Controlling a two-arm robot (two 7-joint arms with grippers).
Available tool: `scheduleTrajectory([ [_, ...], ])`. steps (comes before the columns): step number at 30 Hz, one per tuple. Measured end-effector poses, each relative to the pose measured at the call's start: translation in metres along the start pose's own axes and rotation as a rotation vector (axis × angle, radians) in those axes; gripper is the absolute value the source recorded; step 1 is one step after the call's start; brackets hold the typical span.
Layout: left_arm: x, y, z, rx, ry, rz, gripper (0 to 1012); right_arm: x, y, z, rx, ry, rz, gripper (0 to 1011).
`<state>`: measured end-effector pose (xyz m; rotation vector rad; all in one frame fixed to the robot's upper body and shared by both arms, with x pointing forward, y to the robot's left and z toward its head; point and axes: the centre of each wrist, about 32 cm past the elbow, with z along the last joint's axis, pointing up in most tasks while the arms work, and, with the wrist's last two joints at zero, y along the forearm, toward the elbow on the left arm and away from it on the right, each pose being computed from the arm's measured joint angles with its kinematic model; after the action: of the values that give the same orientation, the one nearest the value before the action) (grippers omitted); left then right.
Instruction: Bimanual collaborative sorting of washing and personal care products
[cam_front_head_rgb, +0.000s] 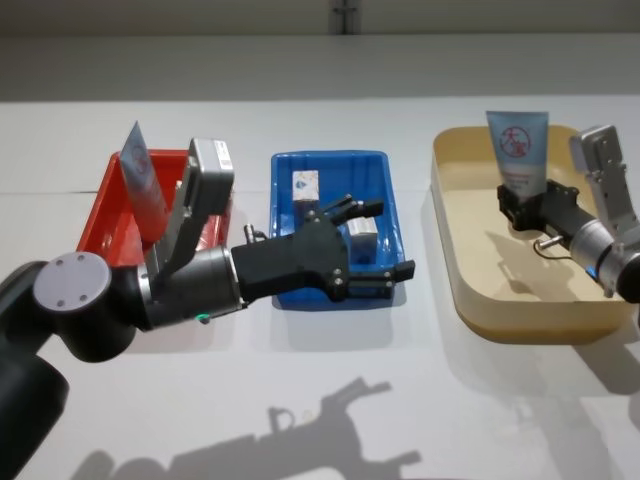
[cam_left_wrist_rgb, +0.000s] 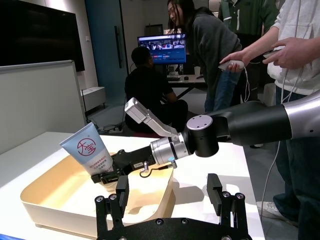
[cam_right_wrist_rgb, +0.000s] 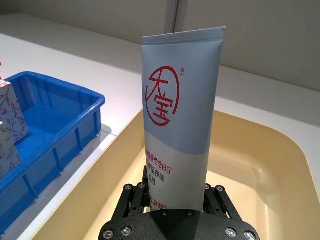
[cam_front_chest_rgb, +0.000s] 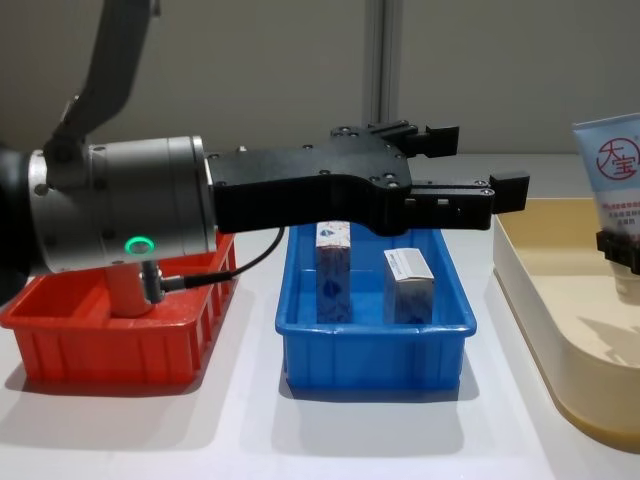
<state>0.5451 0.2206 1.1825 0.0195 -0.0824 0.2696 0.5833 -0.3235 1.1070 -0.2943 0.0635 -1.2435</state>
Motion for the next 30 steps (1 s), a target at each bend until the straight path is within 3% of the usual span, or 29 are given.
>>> scheduleTrajectory([
  [13,0.0,0.0,0.0,0.0,0.0,0.0,1001,-0.002,0.0015,-0.0037,-0.056,0.052,-0.041,455],
  [26,0.0,0.0,0.0,0.0,0.0,0.0,1001,-0.0019,0.0012,-0.0037,-0.051,0.048,-0.037,455],
  [29,0.0,0.0,0.0,0.0,0.0,0.0,1001,-0.002,0.0012,-0.0038,-0.051,0.047,-0.037,503],
  [30,0.0,0.0,0.0,0.0,0.0,0.0,1001,-0.0019,0.0012,-0.0038,-0.05,0.047,-0.036,560],
])
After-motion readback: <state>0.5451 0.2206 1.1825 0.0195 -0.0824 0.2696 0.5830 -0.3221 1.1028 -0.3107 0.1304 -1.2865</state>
